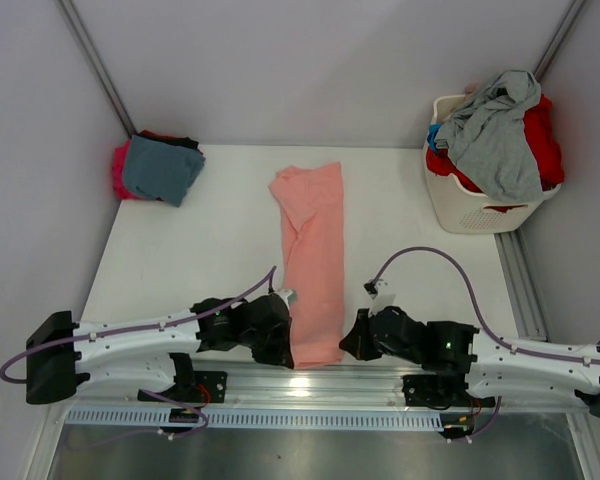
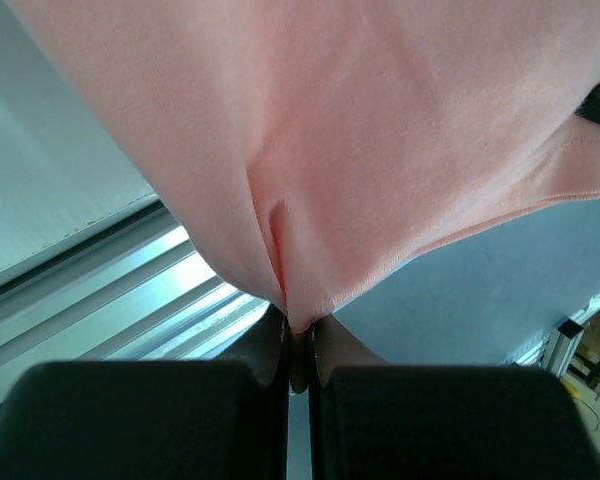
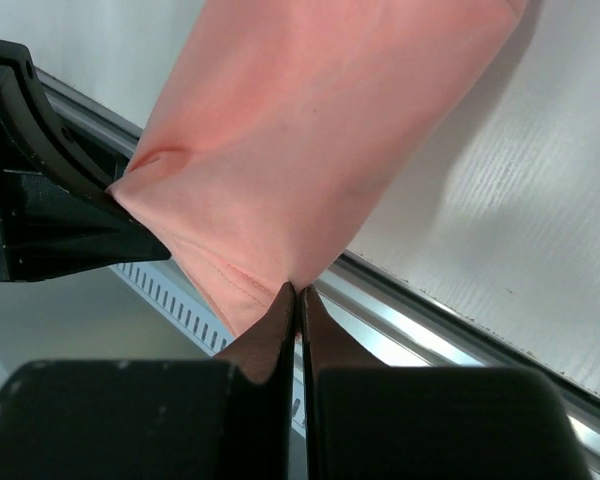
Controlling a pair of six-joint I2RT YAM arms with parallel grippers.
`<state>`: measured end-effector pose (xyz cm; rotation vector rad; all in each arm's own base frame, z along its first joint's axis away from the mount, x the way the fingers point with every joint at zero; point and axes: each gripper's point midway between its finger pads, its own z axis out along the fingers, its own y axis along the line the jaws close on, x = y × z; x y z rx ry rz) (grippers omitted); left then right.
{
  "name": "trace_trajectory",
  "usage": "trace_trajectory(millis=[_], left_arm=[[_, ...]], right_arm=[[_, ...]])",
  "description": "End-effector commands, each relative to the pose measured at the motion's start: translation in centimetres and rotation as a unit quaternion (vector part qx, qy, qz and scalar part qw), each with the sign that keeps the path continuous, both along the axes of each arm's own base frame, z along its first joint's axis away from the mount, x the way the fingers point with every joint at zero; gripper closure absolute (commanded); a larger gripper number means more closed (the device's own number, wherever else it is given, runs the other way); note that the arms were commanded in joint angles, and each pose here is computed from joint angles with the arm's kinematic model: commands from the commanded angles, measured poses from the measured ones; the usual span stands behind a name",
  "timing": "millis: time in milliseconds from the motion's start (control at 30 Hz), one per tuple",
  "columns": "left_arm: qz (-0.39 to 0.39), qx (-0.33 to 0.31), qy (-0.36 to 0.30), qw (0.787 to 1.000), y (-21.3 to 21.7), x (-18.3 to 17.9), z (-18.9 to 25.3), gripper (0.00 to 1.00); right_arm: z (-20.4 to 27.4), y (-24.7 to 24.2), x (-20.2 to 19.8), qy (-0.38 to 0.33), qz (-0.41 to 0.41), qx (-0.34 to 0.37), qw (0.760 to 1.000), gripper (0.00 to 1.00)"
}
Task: Fold and stack the t-shirts
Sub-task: Fold the folded rectangular tshirt in 1/3 of the way
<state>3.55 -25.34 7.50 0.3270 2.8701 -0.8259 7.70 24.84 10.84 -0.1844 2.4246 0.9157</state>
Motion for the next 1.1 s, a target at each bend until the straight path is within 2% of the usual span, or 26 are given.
trace_trajectory(millis=[0, 167, 333, 667, 800, 1067], left_arm=[[-0.006, 0.03, -0.02, 0.999, 1.5, 0.3, 1.6, 1.0], [-0.008, 0.027, -0.032, 0.999, 1.4, 0.7, 3.1, 0.99], [0.005, 0.029, -0.072, 0.997, 1.5, 2.6, 4.6, 0.99], [0.068, 0.014, -0.167, 0.984, 2.2, 10.1, 9.4, 0.99], [0.088, 0.015, -0.188, 0.978, 2.8, 12.7, 10.6, 0.99], [0.086, 0.004, -0.212, 0.973, 1.3, 16.6, 11.8, 0.99]], right_arm=[[1.0, -0.1, 0.0, -0.014, 0.022, -0.026, 0.999, 1.0], [3.2, 0.5, 0.3, -0.034, 0.037, -0.018, 0.999, 1.0], [5.1, 0.5, 1.8, -0.076, 0.031, -0.024, 0.996, 1.0], [9.1, 1.4, 7.7, -0.132, 0.015, -0.023, 0.991, 1.0], [10.1, 1.6, 10.5, -0.147, 0.0, -0.023, 0.989, 1.0], [10.5, 2.1, 14.9, -0.169, -0.013, -0.038, 0.985, 1.0]])
